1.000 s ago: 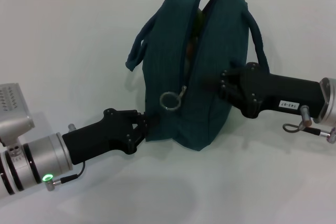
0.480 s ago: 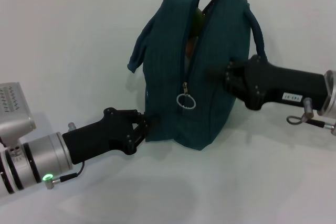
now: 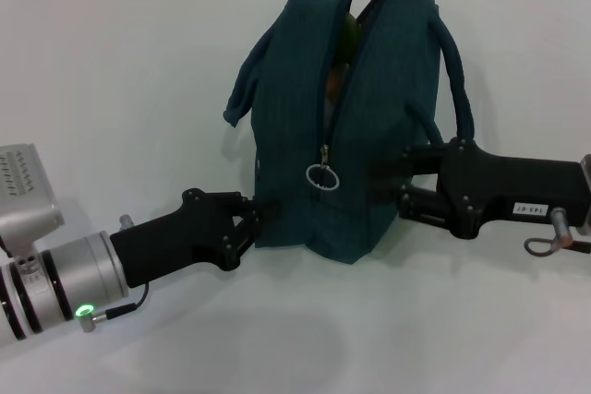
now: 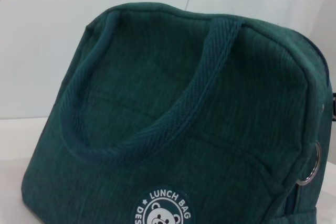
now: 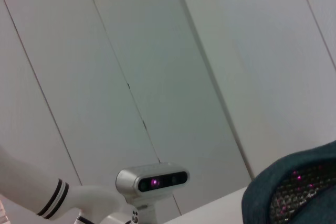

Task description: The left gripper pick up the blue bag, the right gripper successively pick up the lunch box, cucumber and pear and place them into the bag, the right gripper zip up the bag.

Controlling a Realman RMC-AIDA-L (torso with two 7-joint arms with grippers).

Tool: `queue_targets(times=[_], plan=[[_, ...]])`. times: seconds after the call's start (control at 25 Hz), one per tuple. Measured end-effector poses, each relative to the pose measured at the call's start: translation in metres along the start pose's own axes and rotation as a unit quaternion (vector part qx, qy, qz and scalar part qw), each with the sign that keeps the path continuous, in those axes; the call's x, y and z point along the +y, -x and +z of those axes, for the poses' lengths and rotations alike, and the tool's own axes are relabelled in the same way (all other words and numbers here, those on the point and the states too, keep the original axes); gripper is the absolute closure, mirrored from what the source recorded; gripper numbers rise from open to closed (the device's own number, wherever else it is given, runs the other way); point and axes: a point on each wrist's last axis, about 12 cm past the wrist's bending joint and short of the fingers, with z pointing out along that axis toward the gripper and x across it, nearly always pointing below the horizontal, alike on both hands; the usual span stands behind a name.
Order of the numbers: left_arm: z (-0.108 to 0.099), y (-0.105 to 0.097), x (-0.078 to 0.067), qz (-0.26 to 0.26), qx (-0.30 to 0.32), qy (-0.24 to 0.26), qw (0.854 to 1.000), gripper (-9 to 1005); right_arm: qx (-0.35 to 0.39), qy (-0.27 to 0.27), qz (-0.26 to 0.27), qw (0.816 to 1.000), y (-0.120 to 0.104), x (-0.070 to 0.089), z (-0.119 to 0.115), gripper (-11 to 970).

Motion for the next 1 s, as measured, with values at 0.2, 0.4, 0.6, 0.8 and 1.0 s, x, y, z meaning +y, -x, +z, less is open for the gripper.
queue_targets(times=[0.2, 0.4, 0.6, 0.8, 1.0], plan=[[0.0, -0.001, -0.001, -0.002, 0.0, 0.0, 1.0, 942, 0.018, 0.001, -0.003, 1.0, -0.005, 0.0, 0.007, 643], [-0.001, -0.002, -0.003, -0.002, -0.002, -0.006, 1.0, 942, 0.048, -0.001, -0.009, 0.999, -0.011, -0.002, 0.026, 537], [-0.001, -0.003, -0.009, 0.002, 0.002, -0.028, 1.0, 942, 0.057, -0.009, -0.012, 0.998, -0.013, -0.004, 0.033, 523], [-0.003, -0.004, -0.01, 0.0, 0.002, -0.03, 1.0, 942, 0.05, -0.011, -0.016, 0.999, -0.01, -0.004, 0.031, 524], [-0.004, -0.005, -0.01, 0.001, 0.003, -0.03, 1.0, 942, 0.031, -0.03, -0.016, 0.999, -0.009, -0.005, 0.023, 525]])
